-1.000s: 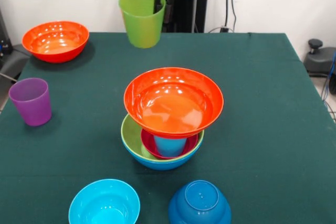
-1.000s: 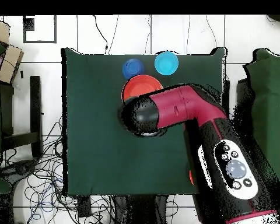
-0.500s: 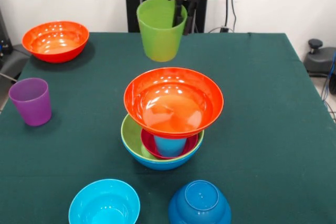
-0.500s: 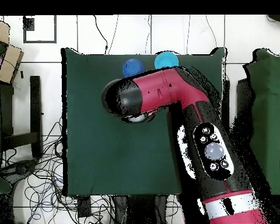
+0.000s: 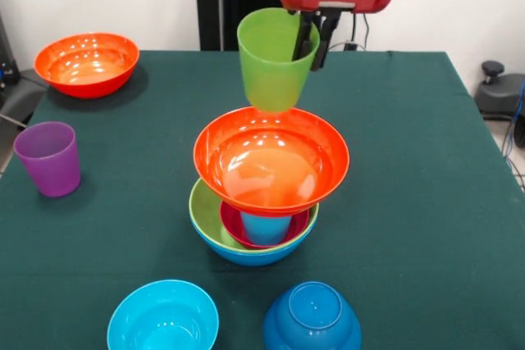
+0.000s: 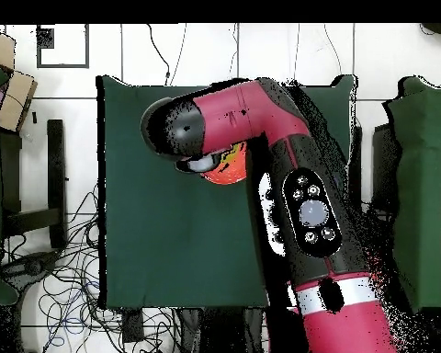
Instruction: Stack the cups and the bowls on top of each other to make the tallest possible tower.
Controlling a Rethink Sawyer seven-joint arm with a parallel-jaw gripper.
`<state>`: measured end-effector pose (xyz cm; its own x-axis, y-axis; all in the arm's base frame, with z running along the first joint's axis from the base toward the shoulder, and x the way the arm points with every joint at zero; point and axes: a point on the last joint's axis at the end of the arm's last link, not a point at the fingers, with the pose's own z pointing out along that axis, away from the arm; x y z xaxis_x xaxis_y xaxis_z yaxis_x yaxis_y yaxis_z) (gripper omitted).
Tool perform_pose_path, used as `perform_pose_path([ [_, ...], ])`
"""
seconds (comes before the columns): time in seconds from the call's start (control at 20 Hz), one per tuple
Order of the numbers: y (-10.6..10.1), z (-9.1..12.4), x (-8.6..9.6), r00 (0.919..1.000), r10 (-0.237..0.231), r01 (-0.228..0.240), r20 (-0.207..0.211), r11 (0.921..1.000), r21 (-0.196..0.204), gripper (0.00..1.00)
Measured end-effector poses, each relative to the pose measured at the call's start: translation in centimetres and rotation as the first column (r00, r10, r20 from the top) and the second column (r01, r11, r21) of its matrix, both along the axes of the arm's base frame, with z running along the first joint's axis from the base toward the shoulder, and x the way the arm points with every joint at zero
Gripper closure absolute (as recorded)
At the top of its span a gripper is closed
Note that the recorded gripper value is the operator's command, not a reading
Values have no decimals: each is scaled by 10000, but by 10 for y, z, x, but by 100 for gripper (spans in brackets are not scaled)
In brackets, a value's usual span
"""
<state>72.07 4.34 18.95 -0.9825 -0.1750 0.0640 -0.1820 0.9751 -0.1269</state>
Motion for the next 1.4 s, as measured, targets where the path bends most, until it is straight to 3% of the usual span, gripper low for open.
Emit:
perform_pose_path([
  [0.2,-4,-6,4,9999,-121,121,-22,9999,17,100],
  [0.75,-27,-29,-6,9978,-474,466,-456,9987,-197,100],
  [1.4,-44,-41,-5,9977,-672,672,-4,9973,-287,100],
])
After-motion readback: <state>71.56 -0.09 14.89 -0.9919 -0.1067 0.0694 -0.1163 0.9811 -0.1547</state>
